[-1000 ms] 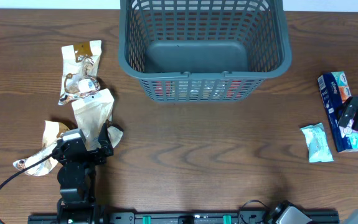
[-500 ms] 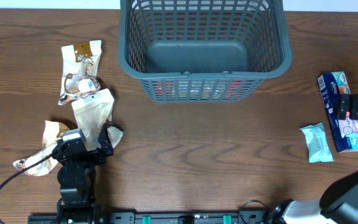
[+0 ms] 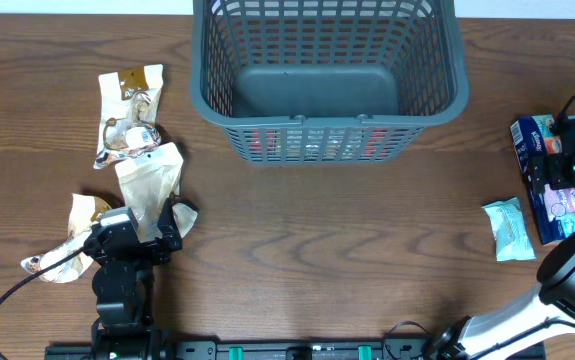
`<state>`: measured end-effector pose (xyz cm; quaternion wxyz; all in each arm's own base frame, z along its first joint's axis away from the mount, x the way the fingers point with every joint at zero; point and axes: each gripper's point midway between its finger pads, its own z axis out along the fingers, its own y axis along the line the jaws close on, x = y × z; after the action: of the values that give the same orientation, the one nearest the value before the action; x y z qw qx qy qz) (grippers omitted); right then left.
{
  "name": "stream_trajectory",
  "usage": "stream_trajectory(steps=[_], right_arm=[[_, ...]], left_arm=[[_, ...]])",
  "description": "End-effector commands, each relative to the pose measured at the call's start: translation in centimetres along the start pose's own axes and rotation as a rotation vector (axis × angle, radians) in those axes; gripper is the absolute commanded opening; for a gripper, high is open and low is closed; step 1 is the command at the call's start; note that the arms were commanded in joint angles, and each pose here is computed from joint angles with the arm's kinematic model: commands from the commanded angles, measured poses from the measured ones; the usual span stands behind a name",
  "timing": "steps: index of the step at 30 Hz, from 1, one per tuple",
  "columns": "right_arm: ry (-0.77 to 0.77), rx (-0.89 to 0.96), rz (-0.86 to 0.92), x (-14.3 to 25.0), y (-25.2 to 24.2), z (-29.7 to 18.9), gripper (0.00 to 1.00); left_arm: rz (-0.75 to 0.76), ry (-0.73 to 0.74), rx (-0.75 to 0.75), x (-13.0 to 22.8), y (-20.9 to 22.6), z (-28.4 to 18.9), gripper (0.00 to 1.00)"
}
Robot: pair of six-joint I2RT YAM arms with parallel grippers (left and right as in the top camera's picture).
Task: Pack container
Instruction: 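Return the right gripper and grasp the blue tissue-pack bundle, then carry the tissue bundle with the right gripper into the basket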
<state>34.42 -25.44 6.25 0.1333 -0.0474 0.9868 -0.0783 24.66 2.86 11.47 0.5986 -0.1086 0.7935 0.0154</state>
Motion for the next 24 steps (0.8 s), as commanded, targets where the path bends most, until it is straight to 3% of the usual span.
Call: stream_trajectory(steps=[1, 18, 21, 22, 23, 24], right_arm=[[-0.002, -0.008, -0.044, 0.2, -0.4, 1.1, 0.99], [0.055, -0.129, 0.039, 1.7, 1.7, 7.0, 0.97], [0.039, -0.129, 0.079, 1.2, 1.6, 7.0, 0.75], [0.038, -0.129, 0.098, 1.2, 1.6, 7.1, 0.52], [0.037, -0.128, 0.115, 1.2, 1.6, 7.1, 0.36], [0.036, -0.131, 0.127, 1.1, 1.7, 7.0, 0.27]], left_arm=[[-0.004, 0.028, 0.006, 1.1, -0.1, 0.2, 0.99], [-0.005, 0.021, 0.007, 1.0, -0.1, 0.2, 0.98], [-0.005, 0.021, 0.007, 1.0, -0.1, 0.2, 0.99], [-0.005, 0.021, 0.007, 1.0, -0.1, 0.2, 0.99], [-0.005, 0.021, 0.007, 1.0, -0.1, 0.2, 0.99], [-0.005, 0.021, 0.007, 1.0, -0.1, 0.2, 0.99]])
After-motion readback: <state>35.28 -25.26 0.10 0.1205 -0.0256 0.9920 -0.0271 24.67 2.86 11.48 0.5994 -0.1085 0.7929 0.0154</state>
